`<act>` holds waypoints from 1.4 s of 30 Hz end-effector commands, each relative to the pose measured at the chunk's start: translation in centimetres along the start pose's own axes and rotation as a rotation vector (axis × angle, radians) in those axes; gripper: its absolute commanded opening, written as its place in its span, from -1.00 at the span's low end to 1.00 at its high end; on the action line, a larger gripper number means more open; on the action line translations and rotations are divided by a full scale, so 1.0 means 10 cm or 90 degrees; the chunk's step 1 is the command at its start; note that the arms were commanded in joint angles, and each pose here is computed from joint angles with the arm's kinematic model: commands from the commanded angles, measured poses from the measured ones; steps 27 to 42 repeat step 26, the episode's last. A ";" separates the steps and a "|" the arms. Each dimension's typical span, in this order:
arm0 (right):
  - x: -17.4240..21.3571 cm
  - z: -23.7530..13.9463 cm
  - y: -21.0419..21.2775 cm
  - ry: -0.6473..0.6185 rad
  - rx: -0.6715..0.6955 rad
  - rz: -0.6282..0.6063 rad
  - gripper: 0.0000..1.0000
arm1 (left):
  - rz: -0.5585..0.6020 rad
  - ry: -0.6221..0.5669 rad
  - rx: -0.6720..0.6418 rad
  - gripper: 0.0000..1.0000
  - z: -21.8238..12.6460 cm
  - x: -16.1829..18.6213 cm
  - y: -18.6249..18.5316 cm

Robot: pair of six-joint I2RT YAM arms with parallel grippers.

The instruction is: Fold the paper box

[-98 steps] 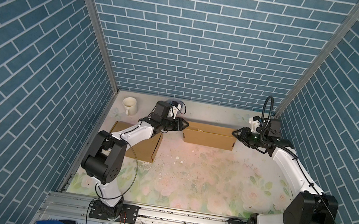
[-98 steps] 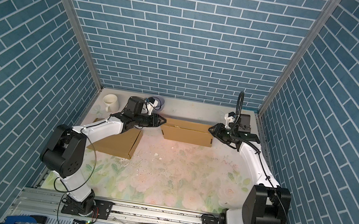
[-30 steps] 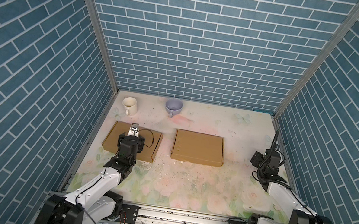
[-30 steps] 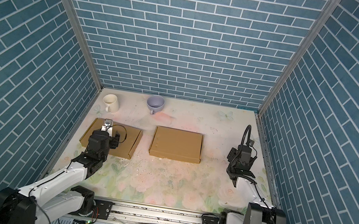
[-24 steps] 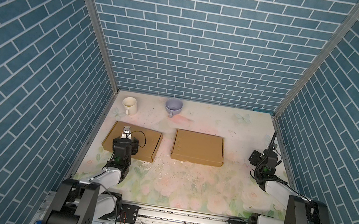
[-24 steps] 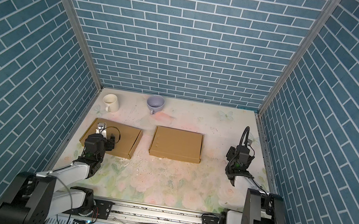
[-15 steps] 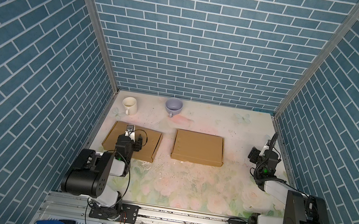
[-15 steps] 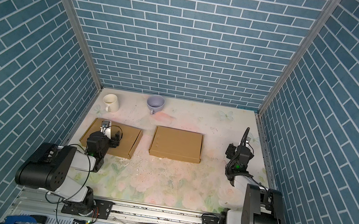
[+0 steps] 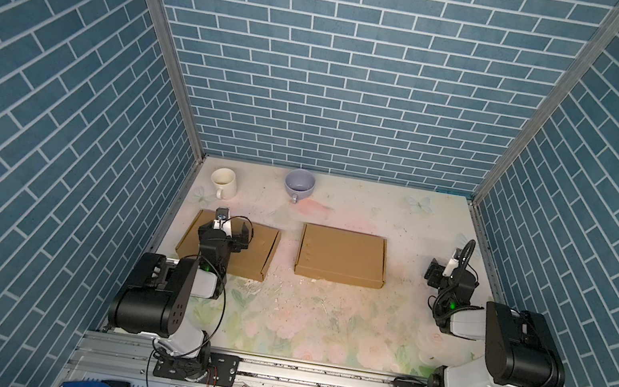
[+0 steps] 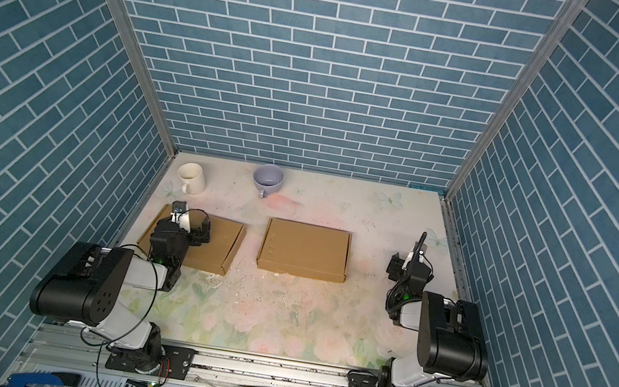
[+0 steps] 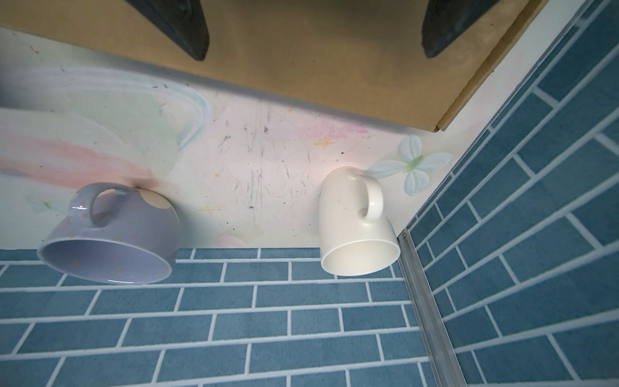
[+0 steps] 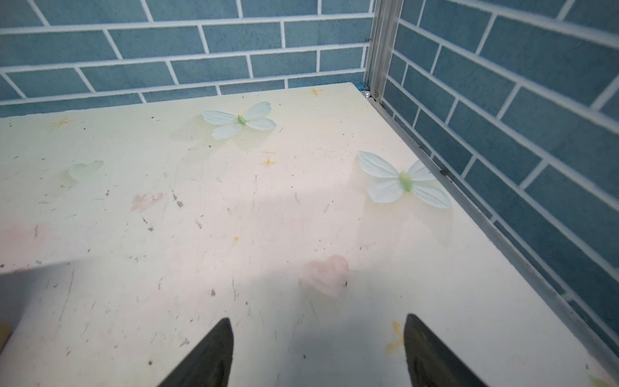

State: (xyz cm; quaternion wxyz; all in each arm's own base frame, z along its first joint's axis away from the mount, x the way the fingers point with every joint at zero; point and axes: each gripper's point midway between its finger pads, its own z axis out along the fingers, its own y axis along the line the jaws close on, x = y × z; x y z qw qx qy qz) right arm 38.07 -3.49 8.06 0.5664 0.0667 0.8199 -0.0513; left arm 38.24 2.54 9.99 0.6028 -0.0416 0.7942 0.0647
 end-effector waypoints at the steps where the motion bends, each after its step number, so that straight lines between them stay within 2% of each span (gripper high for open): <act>1: -0.13 0.06 -0.03 -0.006 0.008 0.007 0.59 | -0.004 0.003 -0.007 0.99 -0.02 0.02 0.04; 3: -0.12 0.06 -0.04 -0.003 0.009 0.010 0.65 | -0.003 0.002 -0.005 0.99 -0.02 0.01 0.03; 5: -0.12 0.07 -0.04 -0.001 0.009 0.009 0.97 | -0.001 0.007 0.000 0.99 0.00 0.02 0.01; 6: -0.13 0.07 -0.04 -0.003 0.009 0.010 0.98 | 0.001 0.008 0.002 0.99 0.00 0.01 0.01; 18: -0.12 0.06 -0.04 -0.003 0.007 0.010 0.98 | 0.012 0.030 0.025 0.99 0.06 0.02 -0.06; 22: -0.13 0.06 -0.05 -0.003 0.008 0.009 0.98 | 0.038 0.048 0.021 0.99 0.11 0.02 -0.11; 26: -0.12 0.06 -0.04 -0.003 0.009 0.008 0.98 | 0.031 0.033 0.049 0.99 0.07 0.02 -0.15; 42: -0.12 0.06 -0.04 -0.003 0.009 0.008 0.98 | 0.031 0.033 0.049 0.99 0.07 0.02 -0.15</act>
